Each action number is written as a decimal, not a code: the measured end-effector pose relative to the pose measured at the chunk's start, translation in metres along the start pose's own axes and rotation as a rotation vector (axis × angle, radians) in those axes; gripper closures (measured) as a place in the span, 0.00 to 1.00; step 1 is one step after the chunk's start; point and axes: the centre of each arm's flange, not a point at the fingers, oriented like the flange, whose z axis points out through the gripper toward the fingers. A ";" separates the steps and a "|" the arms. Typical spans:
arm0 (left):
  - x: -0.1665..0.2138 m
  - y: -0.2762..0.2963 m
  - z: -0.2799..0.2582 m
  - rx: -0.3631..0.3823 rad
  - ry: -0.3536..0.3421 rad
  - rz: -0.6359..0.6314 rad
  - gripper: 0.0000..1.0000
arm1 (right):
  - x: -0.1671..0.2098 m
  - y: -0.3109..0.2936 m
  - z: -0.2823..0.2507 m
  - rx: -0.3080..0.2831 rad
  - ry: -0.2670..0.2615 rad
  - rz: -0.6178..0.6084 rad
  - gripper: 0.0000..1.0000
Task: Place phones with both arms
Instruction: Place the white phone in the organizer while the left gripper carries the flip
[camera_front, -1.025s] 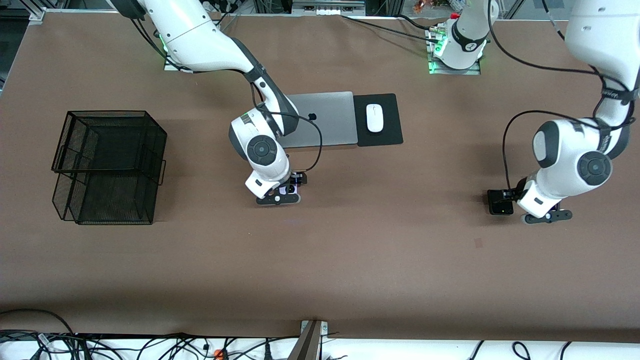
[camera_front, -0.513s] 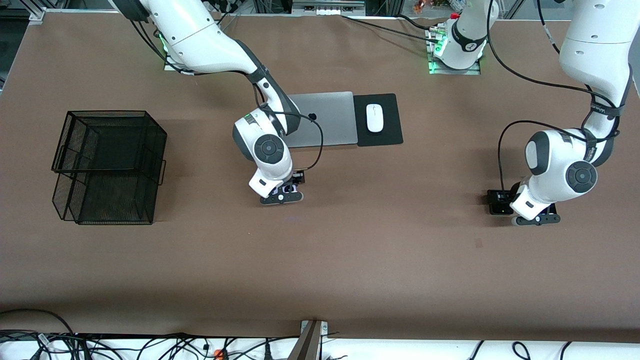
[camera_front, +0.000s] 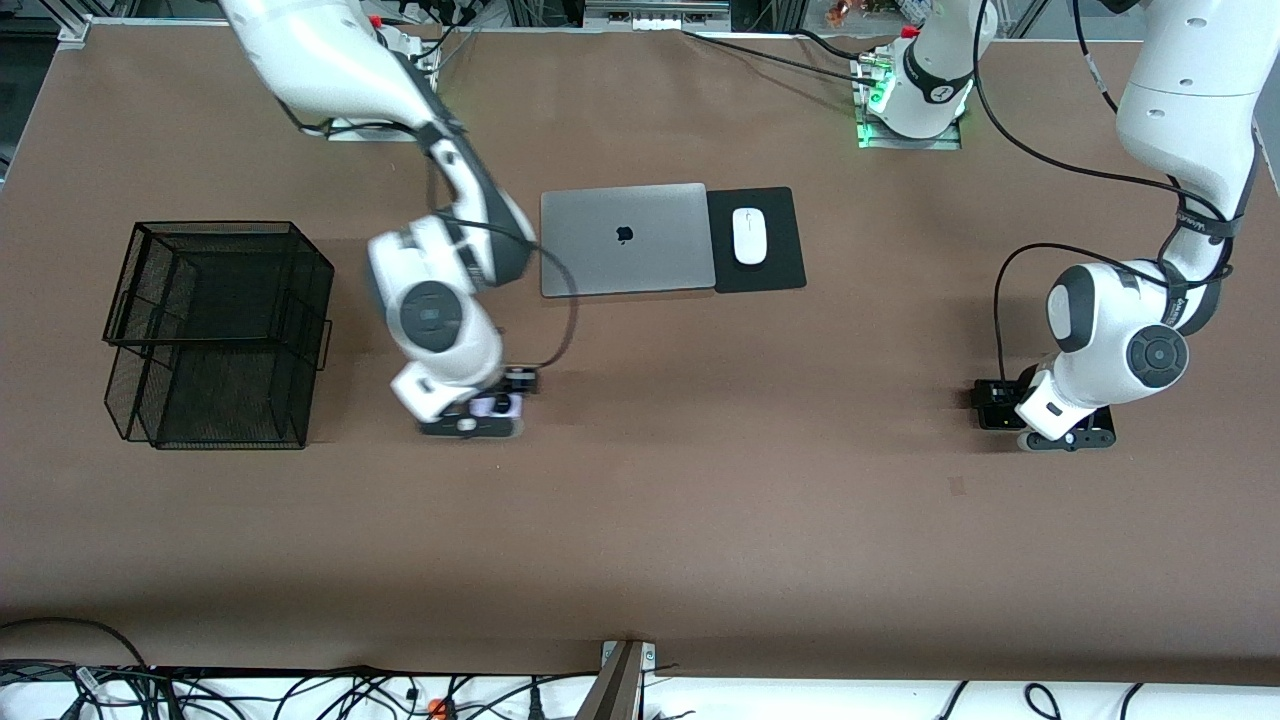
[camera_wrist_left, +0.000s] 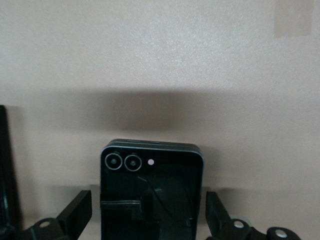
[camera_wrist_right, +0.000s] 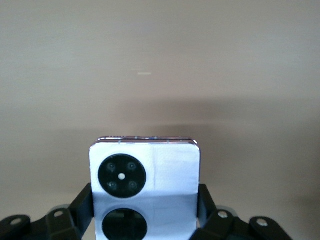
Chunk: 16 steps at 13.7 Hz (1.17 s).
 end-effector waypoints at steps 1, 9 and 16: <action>0.000 0.000 0.003 -0.001 -0.002 0.001 0.00 | 0.007 0.033 -0.015 -0.011 -0.018 0.010 0.16; 0.009 0.022 -0.019 -0.018 0.036 0.033 0.20 | -0.009 0.285 -0.094 -0.052 -0.229 0.041 0.16; 0.004 0.241 -0.200 -0.111 -0.006 -0.010 0.20 | -0.062 0.431 0.013 -0.027 -0.323 0.066 0.16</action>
